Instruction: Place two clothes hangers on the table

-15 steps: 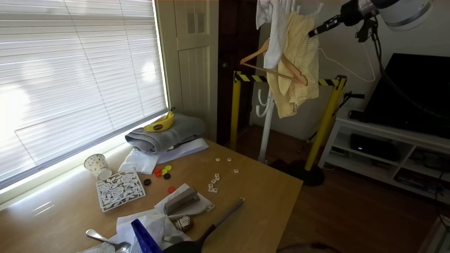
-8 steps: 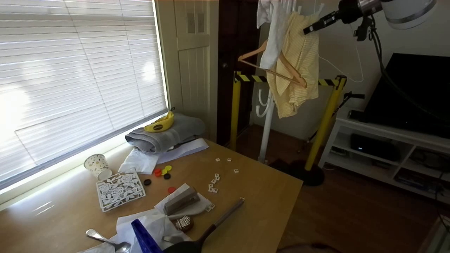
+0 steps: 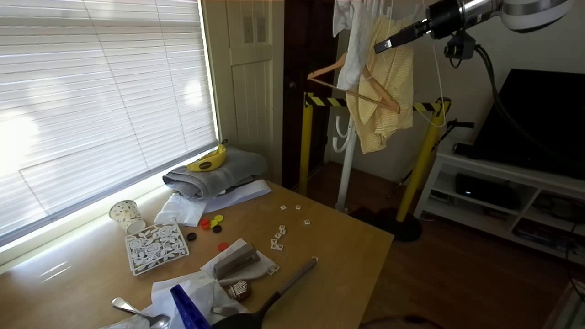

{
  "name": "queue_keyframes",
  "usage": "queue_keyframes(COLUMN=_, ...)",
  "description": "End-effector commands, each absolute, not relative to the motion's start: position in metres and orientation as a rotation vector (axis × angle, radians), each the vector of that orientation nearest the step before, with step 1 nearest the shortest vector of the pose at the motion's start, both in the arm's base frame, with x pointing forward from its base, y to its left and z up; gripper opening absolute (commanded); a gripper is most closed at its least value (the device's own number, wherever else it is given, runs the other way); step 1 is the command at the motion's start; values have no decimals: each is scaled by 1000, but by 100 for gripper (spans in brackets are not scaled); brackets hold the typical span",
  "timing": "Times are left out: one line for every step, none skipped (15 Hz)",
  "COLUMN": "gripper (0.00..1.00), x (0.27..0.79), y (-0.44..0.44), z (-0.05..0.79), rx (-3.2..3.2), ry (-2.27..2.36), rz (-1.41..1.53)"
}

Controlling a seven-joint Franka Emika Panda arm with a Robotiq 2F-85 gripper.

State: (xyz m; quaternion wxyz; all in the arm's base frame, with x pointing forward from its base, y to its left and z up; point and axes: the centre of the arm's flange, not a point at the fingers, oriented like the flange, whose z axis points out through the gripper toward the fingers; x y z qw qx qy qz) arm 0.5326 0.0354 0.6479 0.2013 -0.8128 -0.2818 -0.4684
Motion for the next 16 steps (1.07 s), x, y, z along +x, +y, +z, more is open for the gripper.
queue_keyframes(gripper=1, x=556, y=55, z=614, rx=-2129, ry=-853, rz=-1140)
queue_keyframes(gripper=1, x=562, y=63, z=604, rx=-2089, ry=-865, rz=-1090)
queue_keyframes(gripper=1, x=568, y=72, z=592, rx=-2048, ry=-878, rz=-1037)
queue_keyframes(gripper=1, x=573, y=80, z=579, rx=-2007, ry=-891, rz=-987)
queue_keyframes(gripper=1, x=579, y=89, z=565, rx=-1975, ry=-904, rz=-919)
queue_keyframes(gripper=1, x=554, y=82, z=579, rx=-2042, ry=-885, rz=-986)
queue_keyframes(gripper=5, x=558, y=85, z=568, rx=-2039, ry=-886, rz=-958)
queue_keyframes(gripper=5, x=560, y=85, z=565, rx=-2044, ry=-883, rz=-953)
queue_keyframes(gripper=5, x=560, y=85, z=566, rx=-2044, ry=-883, rz=-956)
queue_keyframes(gripper=5, x=559, y=83, z=569, rx=-2043, ry=-884, rz=-964)
queue_keyframes(gripper=5, x=557, y=82, z=573, rx=-2041, ry=-885, rz=-972)
queue_keyframes(gripper=1, x=556, y=82, z=575, rx=-2040, ry=-886, rz=-976)
queue_keyframes(gripper=1, x=565, y=89, z=564, rx=-2036, ry=-879, rz=-944)
queue_keyframes(gripper=1, x=575, y=97, z=553, rx=-2012, ry=-876, rz=-918)
queue_keyframes(gripper=1, x=584, y=108, z=540, rx=-1992, ry=-875, rz=-893)
queue_keyframes(gripper=1, x=589, y=119, z=529, rx=-1974, ry=-870, rz=-869)
